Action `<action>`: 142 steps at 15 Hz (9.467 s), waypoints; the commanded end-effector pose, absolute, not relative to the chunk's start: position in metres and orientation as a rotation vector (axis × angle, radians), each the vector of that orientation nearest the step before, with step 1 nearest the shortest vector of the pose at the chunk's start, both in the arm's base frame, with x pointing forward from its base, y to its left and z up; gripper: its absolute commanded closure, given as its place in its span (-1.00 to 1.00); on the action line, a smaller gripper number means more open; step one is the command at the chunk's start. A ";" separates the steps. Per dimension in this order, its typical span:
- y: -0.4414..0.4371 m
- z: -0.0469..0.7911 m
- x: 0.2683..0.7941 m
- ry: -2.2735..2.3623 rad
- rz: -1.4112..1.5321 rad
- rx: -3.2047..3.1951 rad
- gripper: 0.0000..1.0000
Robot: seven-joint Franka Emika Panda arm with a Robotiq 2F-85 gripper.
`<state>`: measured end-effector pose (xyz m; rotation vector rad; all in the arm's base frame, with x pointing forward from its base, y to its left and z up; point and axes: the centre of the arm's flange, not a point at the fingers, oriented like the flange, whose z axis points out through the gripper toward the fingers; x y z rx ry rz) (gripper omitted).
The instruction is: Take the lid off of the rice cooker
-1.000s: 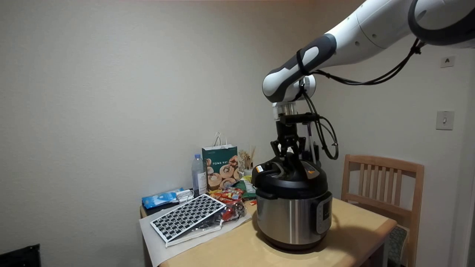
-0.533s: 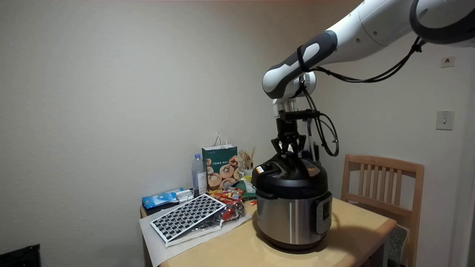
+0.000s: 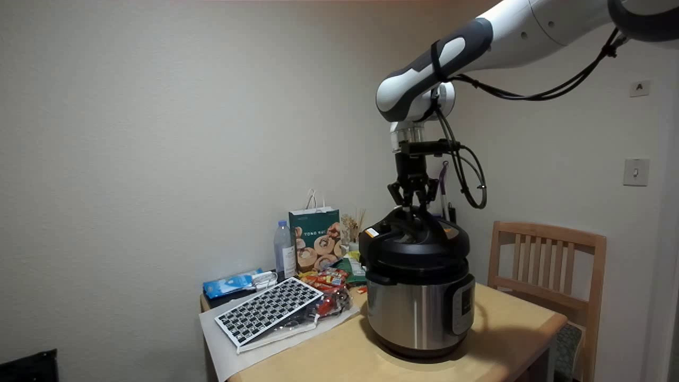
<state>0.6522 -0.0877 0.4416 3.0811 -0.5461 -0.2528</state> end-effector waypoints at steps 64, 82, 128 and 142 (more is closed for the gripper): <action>-0.085 0.409 0.670 -0.536 -0.198 3.071 0.18; -0.094 0.423 0.662 -0.609 -0.189 3.158 0.78; -0.095 0.417 0.673 -0.624 -0.219 3.081 -0.72; -0.097 0.420 0.669 -0.616 -0.218 3.103 0.75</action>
